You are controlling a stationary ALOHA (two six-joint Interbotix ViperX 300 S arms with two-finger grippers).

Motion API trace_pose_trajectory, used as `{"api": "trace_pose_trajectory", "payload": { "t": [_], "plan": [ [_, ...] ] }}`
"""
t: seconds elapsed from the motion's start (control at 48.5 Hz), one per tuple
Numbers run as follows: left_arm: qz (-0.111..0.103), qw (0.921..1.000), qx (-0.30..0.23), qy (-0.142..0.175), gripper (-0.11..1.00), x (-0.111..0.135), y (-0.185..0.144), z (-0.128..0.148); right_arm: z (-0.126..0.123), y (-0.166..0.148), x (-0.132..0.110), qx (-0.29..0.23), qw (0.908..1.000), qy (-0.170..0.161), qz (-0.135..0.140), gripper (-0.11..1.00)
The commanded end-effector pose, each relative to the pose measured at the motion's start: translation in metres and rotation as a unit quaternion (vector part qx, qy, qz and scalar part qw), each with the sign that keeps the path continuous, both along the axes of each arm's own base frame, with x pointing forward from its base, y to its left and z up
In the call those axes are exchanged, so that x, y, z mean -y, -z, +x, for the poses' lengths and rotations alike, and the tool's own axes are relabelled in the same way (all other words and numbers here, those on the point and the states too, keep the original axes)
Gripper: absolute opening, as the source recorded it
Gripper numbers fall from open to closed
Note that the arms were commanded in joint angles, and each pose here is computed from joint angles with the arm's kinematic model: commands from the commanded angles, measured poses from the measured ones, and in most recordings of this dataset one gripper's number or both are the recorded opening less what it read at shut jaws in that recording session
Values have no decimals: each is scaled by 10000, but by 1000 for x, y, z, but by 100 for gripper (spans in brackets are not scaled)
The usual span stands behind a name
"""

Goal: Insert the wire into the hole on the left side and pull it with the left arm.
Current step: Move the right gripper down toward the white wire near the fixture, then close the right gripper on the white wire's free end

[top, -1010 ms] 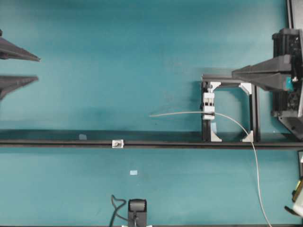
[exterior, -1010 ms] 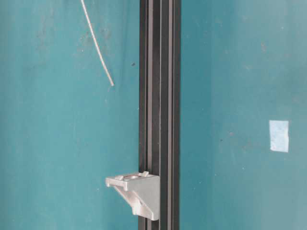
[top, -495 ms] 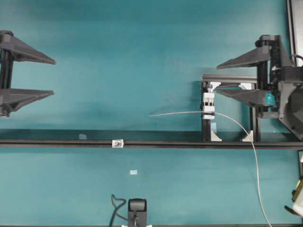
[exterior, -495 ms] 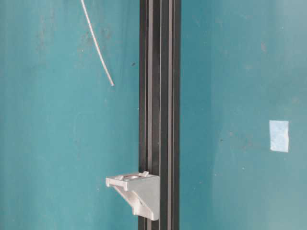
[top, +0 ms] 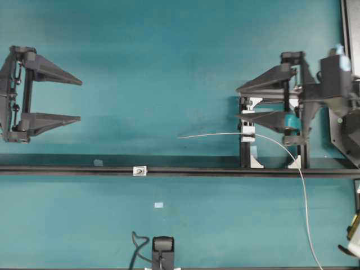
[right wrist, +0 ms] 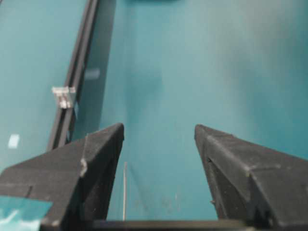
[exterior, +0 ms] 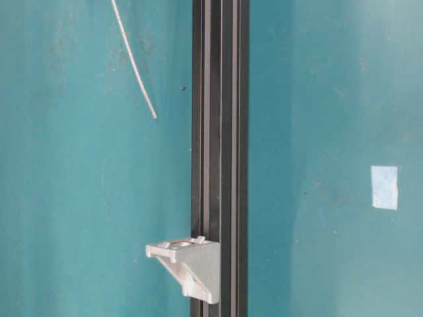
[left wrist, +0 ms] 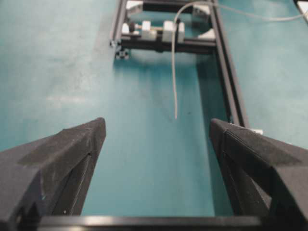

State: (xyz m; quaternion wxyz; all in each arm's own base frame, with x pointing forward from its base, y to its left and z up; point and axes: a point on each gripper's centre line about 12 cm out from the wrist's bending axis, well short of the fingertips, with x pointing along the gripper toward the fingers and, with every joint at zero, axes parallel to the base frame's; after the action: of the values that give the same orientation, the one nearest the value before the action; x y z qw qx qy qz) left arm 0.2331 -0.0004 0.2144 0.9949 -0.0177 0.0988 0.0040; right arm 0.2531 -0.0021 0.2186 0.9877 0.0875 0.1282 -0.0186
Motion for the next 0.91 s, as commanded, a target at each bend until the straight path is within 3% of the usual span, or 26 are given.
{"api": "trace_pose_trajectory", "payload": {
  "t": [0.0, 0.886],
  "plan": [
    [-11, 10000, 0, 4, 81, 1, 1, 4, 10, 0, 0, -122, 9999, 13, 24, 70],
    [-79, 9963, -850, -26, 81, 1, 44, 26, 55, 57, -18, -1257, 9917, -201, 198, 70]
  ]
}}
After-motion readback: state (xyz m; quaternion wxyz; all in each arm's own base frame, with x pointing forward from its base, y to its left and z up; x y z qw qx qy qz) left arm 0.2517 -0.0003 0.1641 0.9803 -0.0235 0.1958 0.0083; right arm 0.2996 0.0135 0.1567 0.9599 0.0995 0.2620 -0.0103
